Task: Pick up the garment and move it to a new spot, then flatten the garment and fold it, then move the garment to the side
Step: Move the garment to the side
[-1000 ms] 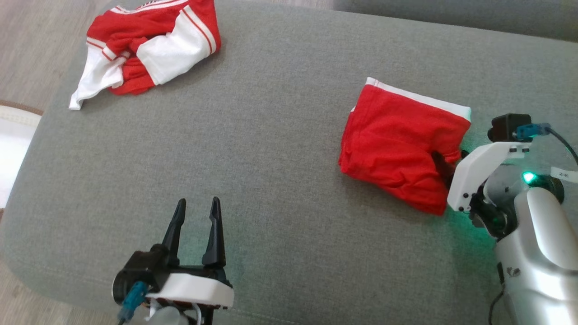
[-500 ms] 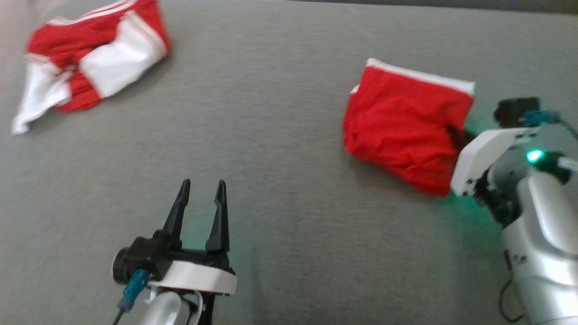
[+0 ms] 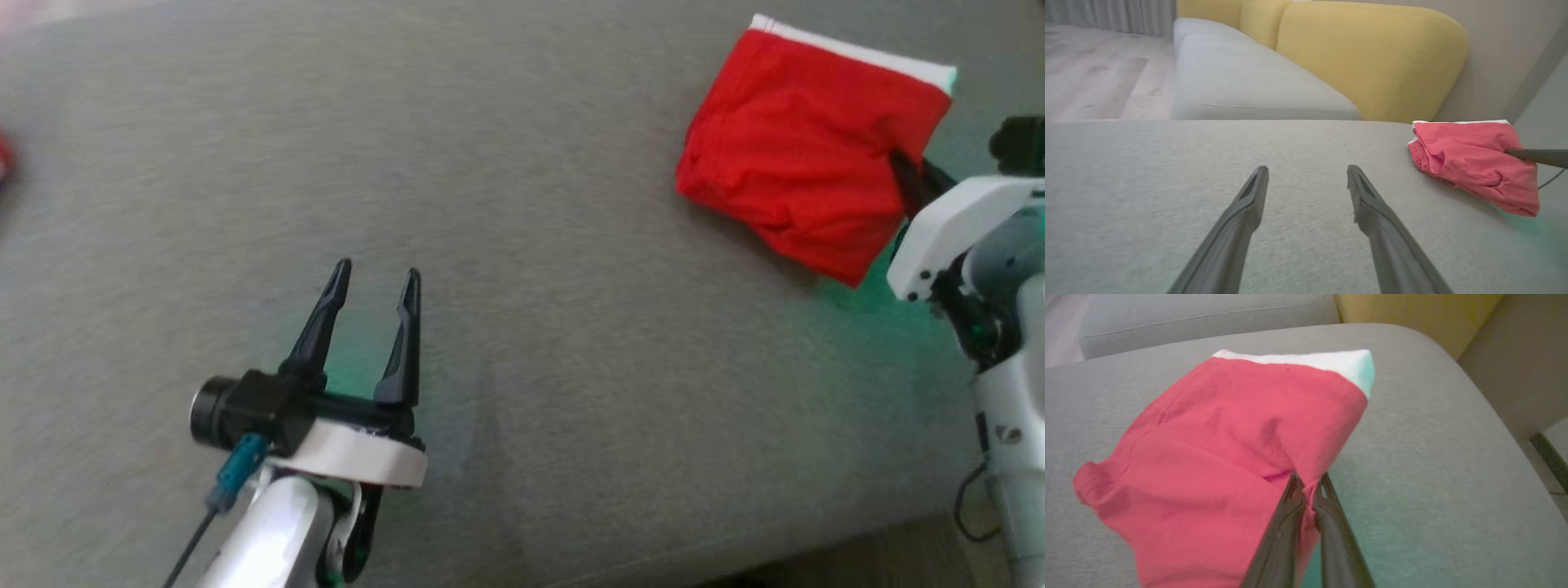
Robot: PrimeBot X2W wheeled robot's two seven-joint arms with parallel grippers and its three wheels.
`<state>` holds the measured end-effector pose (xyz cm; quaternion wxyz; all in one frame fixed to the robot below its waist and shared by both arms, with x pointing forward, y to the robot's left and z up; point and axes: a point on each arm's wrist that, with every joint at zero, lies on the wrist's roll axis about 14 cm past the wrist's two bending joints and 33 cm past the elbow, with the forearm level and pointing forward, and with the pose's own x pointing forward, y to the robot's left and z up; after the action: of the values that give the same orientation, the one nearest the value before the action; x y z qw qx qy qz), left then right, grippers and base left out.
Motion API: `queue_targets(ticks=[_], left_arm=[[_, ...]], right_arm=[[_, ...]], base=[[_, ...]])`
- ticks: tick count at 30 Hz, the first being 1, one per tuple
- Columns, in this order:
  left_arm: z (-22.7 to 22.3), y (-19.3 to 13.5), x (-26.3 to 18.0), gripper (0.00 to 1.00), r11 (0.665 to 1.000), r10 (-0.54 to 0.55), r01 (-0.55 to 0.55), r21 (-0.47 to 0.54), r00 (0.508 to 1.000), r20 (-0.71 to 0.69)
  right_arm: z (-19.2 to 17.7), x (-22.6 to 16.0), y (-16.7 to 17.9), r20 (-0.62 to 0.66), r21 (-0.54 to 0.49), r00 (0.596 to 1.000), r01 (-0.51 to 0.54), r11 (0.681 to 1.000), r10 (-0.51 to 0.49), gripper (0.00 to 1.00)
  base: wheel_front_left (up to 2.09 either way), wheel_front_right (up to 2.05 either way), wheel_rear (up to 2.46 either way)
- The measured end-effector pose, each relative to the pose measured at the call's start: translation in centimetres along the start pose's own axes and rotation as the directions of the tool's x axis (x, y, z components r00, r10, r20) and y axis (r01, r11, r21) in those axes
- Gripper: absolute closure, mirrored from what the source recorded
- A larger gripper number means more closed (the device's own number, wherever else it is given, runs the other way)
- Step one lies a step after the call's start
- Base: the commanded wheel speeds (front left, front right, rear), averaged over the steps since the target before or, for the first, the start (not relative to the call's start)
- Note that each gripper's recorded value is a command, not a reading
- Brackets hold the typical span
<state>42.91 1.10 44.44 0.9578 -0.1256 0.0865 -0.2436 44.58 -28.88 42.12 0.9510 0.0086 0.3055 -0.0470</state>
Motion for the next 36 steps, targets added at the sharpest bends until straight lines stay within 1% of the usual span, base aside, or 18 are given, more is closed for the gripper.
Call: queue_targets(ticks=[2,5,9,13,17,20,28,29,30,31,36], left_arm=[[-0.5,-0.8,1.1,0.0,0.999,-0.036,0.035,-0.009,0.999,-0.011],[-1.3,-1.1,2.2,0.0,0.998,-0.063,0.063,-0.018,0.998,-0.027],[-2.5,-0.4,2.6,0.0,0.998,-0.057,0.056,-0.026,0.997,-0.059],[-2.5,1.0,2.2,0.0,1.0,-0.016,0.015,-0.022,0.998,-0.06],[-2.9,2.7,1.6,0.0,0.999,0.033,-0.034,-0.017,0.997,-0.073],[-3.2,3.8,1.1,0.0,0.998,0.063,-0.065,-0.015,0.995,-0.083],[-3.5,5.6,0.7,0.0,0.993,0.116,-0.117,-0.006,0.989,-0.09],[-3.5,5.7,0.7,0.0,0.993,0.119,-0.12,-0.006,0.989,-0.09],[-3.6,5.8,0.6,0.0,0.992,0.123,-0.124,-0.006,0.988,-0.092],[-3.6,5.9,0.6,0.0,0.992,0.125,-0.126,-0.005,0.988,-0.093],[-3.5,6.1,0.5,0.0,0.991,0.132,-0.132,-0.002,0.987,-0.089]], right_arm=[[-0.1,-0.2,-1.4,-0.001,0.009,0.999,0.034,0.999,-0.034,1.0],[-0.3,0.2,-2.8,-0.012,0.008,0.998,0.07,0.998,-0.07,1.0],[0.5,1.3,-4.4,-0.024,-0.038,0.994,0.108,0.993,-0.109,1.0],[2.0,2.7,-5.4,-0.036,-0.063,0.991,0.129,0.99,-0.131,1.0],[3.7,4.3,-7.3,-0.043,-0.115,0.982,0.181,0.977,-0.187,1.0],[4.7,5.5,-8.4,-0.043,-0.131,0.974,0.214,0.968,-0.222,1.0],[5.5,7.7,-9.1,-0.051,-0.184,0.964,0.249,0.951,-0.262,1.0],[5.6,7.8,-9.2,-0.051,-0.185,0.961,0.257,0.949,-0.27,0.93],[5.8,8.0,-9.3,-0.043,-0.19,0.96,0.264,0.946,-0.277,0.55],[6.0,8.1,-9.4,-0.035,-0.2,0.959,0.271,0.942,-0.283,0.01],[8.2,7.9,-9.8,0.058,-0.227,0.951,0.308,0.924,-0.302,0.0]], base=[[0.0,0.0,0.0],[0.0,0.0,0.0],[0.0,0.0,0.0],[0.0,0.0,0.0],[0.0,0.0,0.0],[0.0,0.0,0.0],[0.0,0.0,0.0],[0.0,0.0,0.0],[0.0,0.0,0.0],[0.0,0.0,0.0],[0.0,0.0,0.0]])
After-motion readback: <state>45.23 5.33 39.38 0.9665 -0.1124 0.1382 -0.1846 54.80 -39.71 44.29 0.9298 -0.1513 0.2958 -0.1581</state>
